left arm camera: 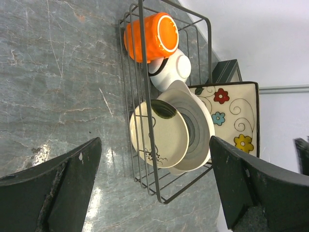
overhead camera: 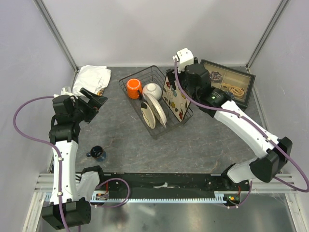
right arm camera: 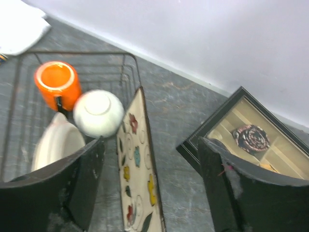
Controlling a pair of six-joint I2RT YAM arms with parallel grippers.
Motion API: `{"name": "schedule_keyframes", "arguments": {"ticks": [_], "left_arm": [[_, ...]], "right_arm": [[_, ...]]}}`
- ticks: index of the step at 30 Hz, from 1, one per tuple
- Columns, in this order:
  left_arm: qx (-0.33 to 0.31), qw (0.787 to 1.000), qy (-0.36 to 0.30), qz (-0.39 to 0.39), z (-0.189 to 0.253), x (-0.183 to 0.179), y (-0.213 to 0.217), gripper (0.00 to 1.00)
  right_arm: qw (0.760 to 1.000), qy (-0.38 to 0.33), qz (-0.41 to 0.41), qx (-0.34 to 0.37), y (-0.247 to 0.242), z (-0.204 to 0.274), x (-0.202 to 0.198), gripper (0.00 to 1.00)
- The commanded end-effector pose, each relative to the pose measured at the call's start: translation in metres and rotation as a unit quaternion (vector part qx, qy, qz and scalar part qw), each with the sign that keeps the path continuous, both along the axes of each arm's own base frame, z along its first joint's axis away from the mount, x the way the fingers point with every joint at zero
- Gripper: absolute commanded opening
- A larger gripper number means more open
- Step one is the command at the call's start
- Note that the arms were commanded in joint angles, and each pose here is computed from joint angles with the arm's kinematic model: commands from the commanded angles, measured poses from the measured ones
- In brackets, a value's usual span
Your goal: Load the mixed dishes into the dish rack
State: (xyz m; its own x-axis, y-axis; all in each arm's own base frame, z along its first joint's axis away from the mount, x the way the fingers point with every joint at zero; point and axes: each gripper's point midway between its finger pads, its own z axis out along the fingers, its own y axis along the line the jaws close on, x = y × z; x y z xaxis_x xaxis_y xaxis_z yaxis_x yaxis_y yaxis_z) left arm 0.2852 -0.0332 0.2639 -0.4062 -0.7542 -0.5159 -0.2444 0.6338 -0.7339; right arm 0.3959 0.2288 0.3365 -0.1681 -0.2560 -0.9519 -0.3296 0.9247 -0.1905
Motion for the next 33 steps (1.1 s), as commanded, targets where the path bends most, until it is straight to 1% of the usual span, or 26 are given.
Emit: {"name": "schedule_keyframes", "arguments": {"ticks": [1,4,9,11,12,14,15,16,18,20,21,23,24,25,30,31,33], "left_arm": [[0.028,0.999,-0.026,-0.008,0.011,0.001,0.004,0.99],[0.03,0.999,-0.027,-0.007,0.012,0.002,0.005,0.99],[0.029,0.999,-0.021,-0.008,0.011,0.005,0.005,0.99],[0.029,0.999,-0.013,-0.008,0.007,0.007,0.005,0.99],[0.029,0.999,-0.012,-0.008,0.006,0.008,0.006,0.99],[0.031,0.999,-0.008,-0.009,0.003,0.008,0.006,0.99],[0.032,0.999,-0.007,-0.007,0.003,0.008,0.007,0.99],[0.034,0.999,-0.001,-0.004,0.001,0.008,0.008,0.99],[0.039,0.999,0.003,0.009,-0.001,0.008,0.013,0.99],[0.048,0.999,0.006,0.02,-0.003,0.008,0.017,0.99],[0.049,0.999,0.004,0.023,-0.002,0.007,0.018,0.99],[0.056,0.998,0.002,0.027,0.0,0.007,0.021,0.99],[0.058,0.998,-0.001,0.028,0.001,0.006,0.021,0.99],[0.059,0.998,-0.003,0.03,0.002,0.006,0.022,0.99],[0.059,0.998,-0.004,0.029,0.0,0.006,0.022,0.99],[0.058,0.998,-0.002,0.027,0.0,0.006,0.021,0.99],[0.056,0.998,0.001,0.024,-0.003,0.006,0.02,0.99]], "right_arm": [[0.996,-0.039,0.031,0.073,-0.001,0.054,-0.023,0.91],[0.994,-0.042,0.031,0.096,-0.007,0.067,-0.035,0.98],[0.99,-0.041,0.015,0.134,-0.024,0.08,-0.054,0.98],[0.99,-0.034,0.013,0.14,-0.027,0.074,-0.06,0.98],[0.988,-0.039,0.013,0.151,-0.031,0.08,-0.066,0.98],[0.987,-0.026,0.015,0.156,-0.033,0.07,-0.073,0.98],[0.986,-0.03,0.016,0.165,-0.038,0.074,-0.079,0.98],[0.986,-0.023,0.016,0.164,-0.039,0.066,-0.083,0.98],[0.983,-0.022,0.02,0.182,-0.044,0.067,-0.093,0.98],[0.981,-0.009,0.029,0.189,-0.043,0.056,-0.101,0.98],[0.98,-0.013,0.032,0.198,-0.046,0.059,-0.107,0.98],[0.979,0.002,0.034,0.202,-0.047,0.047,-0.113,0.98],[0.977,0.0,0.033,0.209,-0.052,0.049,-0.119,0.98],[0.978,0.011,0.03,0.206,-0.053,0.037,-0.121,0.98],[0.972,0.033,0.03,0.23,-0.06,0.016,-0.139,0.98],[0.973,0.046,0.027,0.225,-0.06,0.001,-0.141,0.98],[0.971,0.053,0.029,0.231,-0.063,-0.008,-0.147,0.98]]}}
